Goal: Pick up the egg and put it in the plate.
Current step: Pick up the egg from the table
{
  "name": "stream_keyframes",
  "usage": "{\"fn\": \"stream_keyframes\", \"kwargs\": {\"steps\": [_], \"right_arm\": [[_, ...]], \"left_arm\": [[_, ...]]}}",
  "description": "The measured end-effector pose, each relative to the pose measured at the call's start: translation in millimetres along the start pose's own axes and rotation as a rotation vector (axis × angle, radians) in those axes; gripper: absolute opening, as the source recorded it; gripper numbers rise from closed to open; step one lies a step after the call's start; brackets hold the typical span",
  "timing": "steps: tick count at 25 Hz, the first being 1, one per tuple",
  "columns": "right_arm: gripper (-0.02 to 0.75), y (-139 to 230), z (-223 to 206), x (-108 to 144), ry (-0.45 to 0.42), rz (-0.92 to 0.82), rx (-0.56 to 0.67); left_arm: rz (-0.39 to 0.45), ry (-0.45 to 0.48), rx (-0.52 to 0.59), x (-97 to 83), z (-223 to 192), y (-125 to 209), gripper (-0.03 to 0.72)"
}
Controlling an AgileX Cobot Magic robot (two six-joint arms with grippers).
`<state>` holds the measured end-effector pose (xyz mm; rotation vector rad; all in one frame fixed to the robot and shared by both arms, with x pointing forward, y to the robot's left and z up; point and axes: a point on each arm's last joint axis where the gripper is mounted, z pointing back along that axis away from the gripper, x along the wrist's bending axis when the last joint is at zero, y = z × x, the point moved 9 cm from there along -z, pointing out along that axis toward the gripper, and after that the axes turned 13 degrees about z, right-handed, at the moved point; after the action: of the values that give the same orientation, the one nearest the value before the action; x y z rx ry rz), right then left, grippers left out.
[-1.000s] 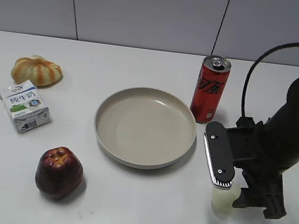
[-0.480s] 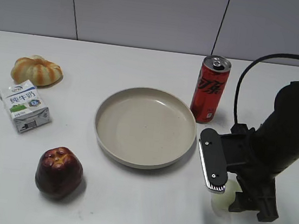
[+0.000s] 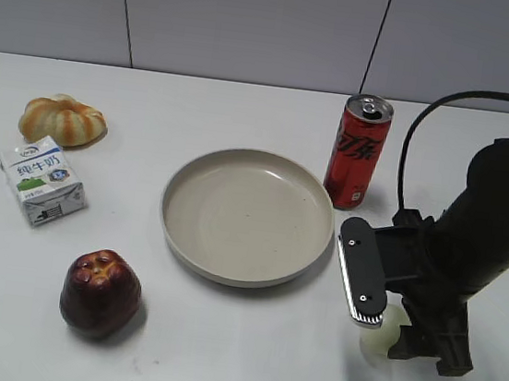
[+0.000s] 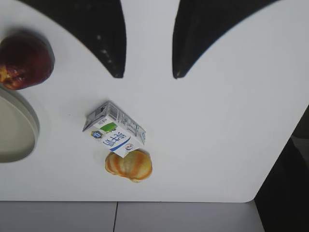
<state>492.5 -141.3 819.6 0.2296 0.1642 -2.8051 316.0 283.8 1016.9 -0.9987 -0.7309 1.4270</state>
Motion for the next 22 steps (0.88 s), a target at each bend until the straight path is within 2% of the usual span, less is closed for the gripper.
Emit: {"fn": "stream_keyframes", "kwargs": {"steps": [10, 13, 15, 22], "right_arm": [[0.587, 2.4, -14.6, 2.9, -0.028, 0.004, 0.011], [0.531, 2.5, -14.9, 1.1, -0.018, 0.007, 0.012], [0.449, 2.5, -14.9, 0.9, -0.017, 0.008, 0.012], [0.441, 2.5, -14.9, 1.0, -0.018, 0.005, 0.012]], "left_arm": [[0.0, 0.0, 0.0, 0.0, 0.0, 0.0, 0.24], [0.0, 0.0, 0.0, 0.0, 0.0, 0.0, 0.24], [0.0, 0.0, 0.0, 0.0, 0.0, 0.0, 0.24], [0.0, 0.0, 0.0, 0.0, 0.0, 0.0, 0.24]]}}
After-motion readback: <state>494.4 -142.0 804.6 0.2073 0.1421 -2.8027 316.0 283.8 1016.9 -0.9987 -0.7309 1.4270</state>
